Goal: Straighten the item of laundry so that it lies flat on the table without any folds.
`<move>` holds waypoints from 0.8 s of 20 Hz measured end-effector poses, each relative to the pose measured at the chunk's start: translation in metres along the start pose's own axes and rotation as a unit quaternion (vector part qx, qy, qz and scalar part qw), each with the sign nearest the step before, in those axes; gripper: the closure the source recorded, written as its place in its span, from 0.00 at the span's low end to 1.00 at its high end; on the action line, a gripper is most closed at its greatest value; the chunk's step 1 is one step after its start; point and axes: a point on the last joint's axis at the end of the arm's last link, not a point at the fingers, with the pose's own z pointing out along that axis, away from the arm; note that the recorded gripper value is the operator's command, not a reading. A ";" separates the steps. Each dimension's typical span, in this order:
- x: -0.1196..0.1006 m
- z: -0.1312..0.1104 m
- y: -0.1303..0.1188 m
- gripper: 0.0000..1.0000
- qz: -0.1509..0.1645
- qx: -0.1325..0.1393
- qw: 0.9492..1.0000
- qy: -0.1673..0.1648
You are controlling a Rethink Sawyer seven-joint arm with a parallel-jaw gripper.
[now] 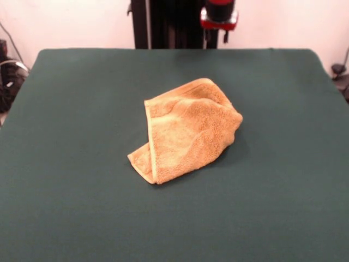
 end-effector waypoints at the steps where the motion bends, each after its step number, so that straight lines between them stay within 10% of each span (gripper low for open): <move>1: -0.006 0.004 0.002 0.00 0.001 -0.006 1.000 0.002; 5: -0.040 0.027 0.014 0.00 0.005 -0.045 0.999 0.005; 16: -0.031 0.063 0.022 0.00 -0.016 -0.033 0.995 0.092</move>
